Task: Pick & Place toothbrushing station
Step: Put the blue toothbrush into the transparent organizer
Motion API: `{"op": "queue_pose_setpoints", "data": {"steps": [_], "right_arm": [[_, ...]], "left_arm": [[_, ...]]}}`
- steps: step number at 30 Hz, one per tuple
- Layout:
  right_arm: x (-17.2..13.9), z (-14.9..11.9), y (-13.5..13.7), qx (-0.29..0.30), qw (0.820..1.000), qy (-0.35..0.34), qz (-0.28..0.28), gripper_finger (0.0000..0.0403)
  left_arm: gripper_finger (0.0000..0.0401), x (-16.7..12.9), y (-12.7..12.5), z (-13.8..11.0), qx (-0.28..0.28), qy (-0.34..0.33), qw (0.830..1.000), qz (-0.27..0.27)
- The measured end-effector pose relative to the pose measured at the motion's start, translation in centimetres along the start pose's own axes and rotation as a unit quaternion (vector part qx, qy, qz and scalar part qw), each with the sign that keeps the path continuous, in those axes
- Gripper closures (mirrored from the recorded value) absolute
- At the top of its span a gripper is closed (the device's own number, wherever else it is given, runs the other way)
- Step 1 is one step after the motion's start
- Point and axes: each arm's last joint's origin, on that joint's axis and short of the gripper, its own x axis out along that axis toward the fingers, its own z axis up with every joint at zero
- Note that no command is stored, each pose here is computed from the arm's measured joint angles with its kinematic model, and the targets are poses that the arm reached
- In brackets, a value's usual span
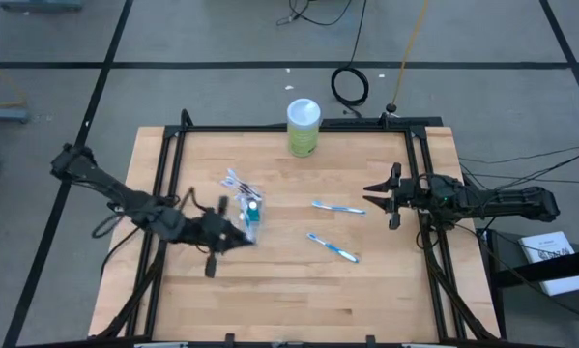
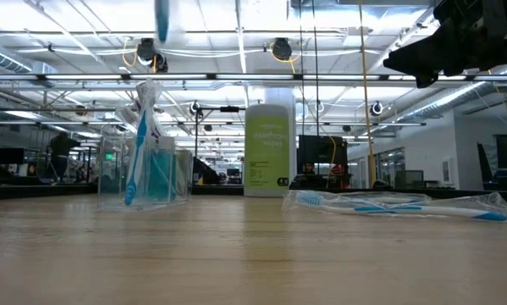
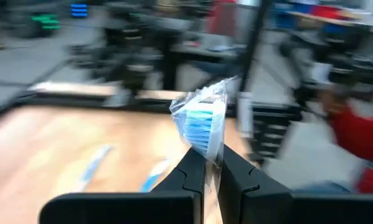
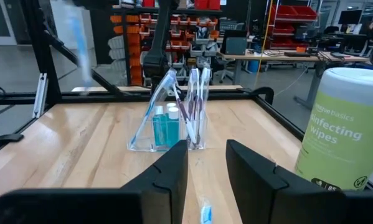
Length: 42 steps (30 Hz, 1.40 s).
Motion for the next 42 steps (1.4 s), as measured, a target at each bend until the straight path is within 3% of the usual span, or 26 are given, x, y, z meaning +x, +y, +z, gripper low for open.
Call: {"op": "queue_pose_setpoints", "data": {"steps": [9, 14, 28, 42], "right_arm": [[0.0, -0.1, 0.0, -0.006, 1.0, 0.003, 0.0, 0.0303], [0.0, 0.0, 0.0, -0.006, 1.0, 0.001, 0.0, 0.0303], [0.0, 0.0, 0.0, -0.005, 1.0, -0.002, 0.0, 0.0303], [0.0, 0.1, 0.0, -0.005, 1.0, -0.003, 0.0, 0.0305]], "left_arm": [[0.0387, -4.7, 1.6, -4.6, -0.081, -0.027, 0.985, 0.147], [0.0387, -6.0, 3.0, -7.3, -0.123, -0.053, 0.973, 0.189], [0.0387, -6.1, 5.0, -12.5, -0.187, -0.077, 0.954, 0.219], [0.0382, -6.0, 5.8, -13.6, -0.211, -0.075, 0.945, 0.239]]}}
